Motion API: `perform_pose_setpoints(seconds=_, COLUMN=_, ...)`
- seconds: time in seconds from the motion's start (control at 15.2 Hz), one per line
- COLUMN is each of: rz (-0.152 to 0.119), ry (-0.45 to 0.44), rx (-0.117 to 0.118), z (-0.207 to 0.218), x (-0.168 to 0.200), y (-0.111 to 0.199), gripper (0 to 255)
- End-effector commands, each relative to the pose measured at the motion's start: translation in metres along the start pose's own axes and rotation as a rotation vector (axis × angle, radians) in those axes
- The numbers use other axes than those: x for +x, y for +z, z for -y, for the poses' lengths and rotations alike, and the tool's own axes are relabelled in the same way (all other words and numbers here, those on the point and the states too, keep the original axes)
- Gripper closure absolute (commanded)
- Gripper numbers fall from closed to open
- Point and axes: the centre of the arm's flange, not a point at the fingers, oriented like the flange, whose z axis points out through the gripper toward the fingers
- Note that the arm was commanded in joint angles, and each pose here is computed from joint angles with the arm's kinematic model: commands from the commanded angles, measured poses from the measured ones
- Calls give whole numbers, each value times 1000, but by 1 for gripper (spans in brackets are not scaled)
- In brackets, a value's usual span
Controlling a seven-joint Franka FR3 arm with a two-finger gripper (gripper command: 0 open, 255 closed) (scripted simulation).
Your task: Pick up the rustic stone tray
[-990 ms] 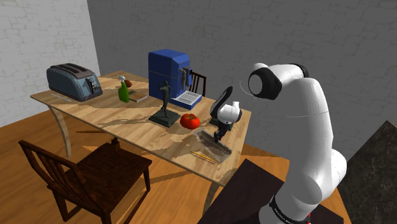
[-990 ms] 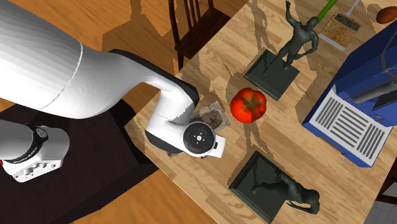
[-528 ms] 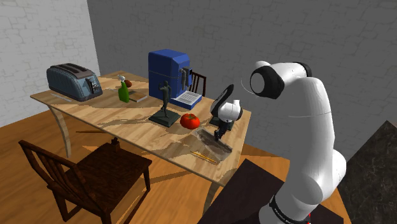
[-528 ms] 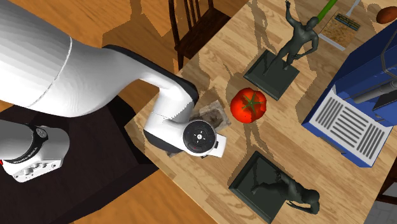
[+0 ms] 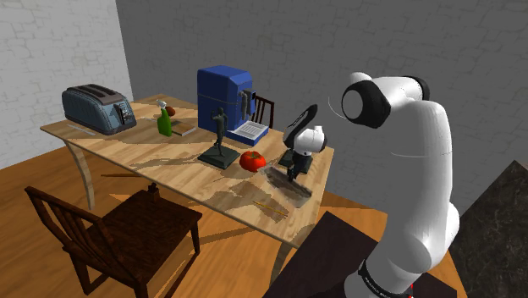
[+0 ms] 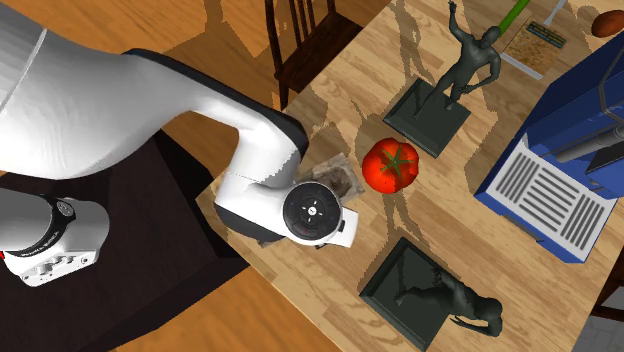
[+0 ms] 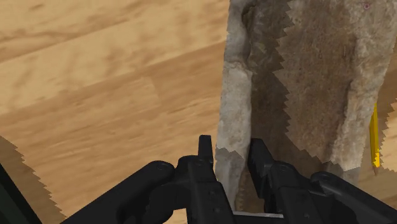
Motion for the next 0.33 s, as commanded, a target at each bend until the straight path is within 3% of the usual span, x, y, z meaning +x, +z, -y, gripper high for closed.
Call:
perform_pose_setpoints(seconds=0.0, rz=0, ry=0, rx=0, z=2, x=2, y=-11, gripper=255)
perform_pose_setpoints(seconds=0.26, rz=0, ry=0, rx=0, z=3, x=2, y=-22, gripper=255)
